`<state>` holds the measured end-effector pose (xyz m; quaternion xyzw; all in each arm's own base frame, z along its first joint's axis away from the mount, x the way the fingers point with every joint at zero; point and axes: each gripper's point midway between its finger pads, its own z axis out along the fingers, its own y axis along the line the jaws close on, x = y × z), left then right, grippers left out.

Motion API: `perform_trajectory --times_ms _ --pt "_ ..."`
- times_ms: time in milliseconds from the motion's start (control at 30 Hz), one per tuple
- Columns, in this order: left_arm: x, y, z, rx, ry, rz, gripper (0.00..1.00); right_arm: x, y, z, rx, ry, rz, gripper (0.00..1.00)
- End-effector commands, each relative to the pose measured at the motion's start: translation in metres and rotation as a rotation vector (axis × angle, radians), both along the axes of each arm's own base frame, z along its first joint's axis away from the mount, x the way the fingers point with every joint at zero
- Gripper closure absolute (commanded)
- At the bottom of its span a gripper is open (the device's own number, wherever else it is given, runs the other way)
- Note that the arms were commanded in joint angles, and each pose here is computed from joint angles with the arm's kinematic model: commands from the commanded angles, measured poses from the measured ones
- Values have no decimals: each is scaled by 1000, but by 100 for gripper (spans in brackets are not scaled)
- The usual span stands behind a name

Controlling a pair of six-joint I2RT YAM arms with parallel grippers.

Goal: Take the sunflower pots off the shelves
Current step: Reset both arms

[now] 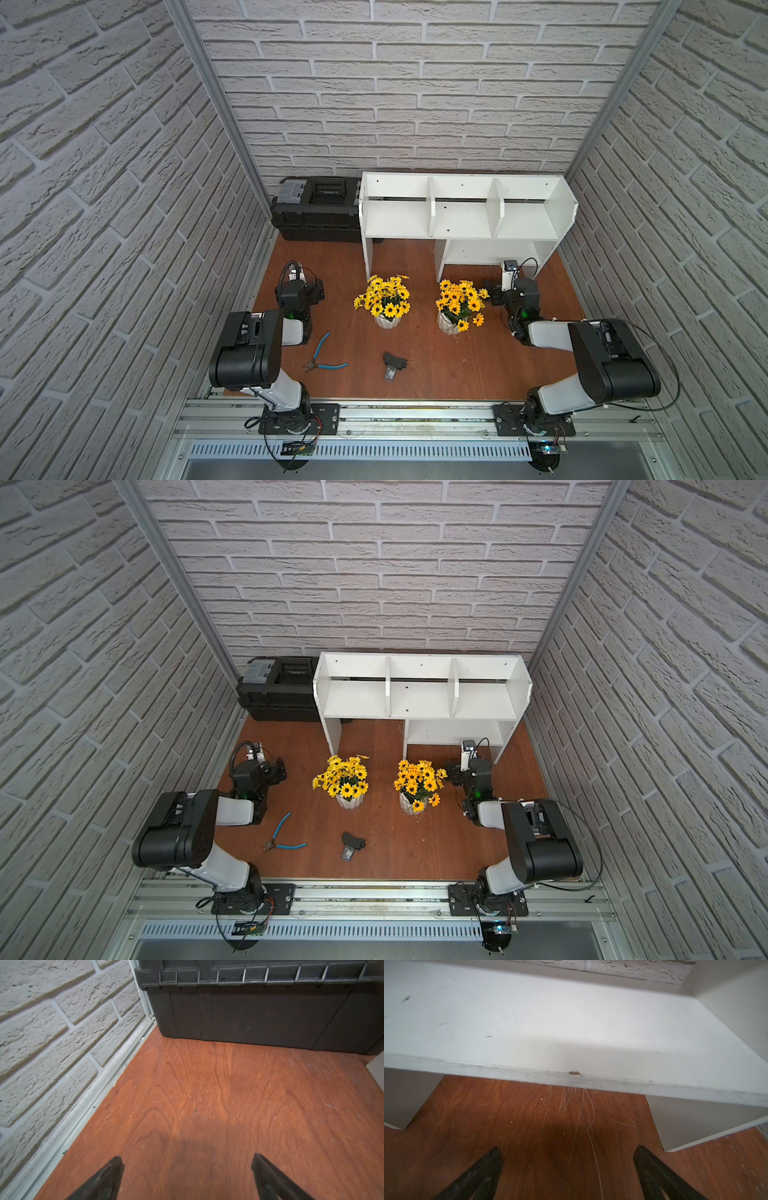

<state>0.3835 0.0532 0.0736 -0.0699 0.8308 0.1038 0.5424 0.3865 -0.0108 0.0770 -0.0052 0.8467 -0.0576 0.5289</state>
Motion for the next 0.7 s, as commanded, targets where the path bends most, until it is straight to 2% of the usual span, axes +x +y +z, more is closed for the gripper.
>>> perform_trajectory --times_ms 0,667 --pt "9 0 16 -5 -59 -7 2 9 -7 16 7 -59 -39 0" --pt "9 0 16 -3 -57 -8 2 9 -9 16 11 -57 -48 0"
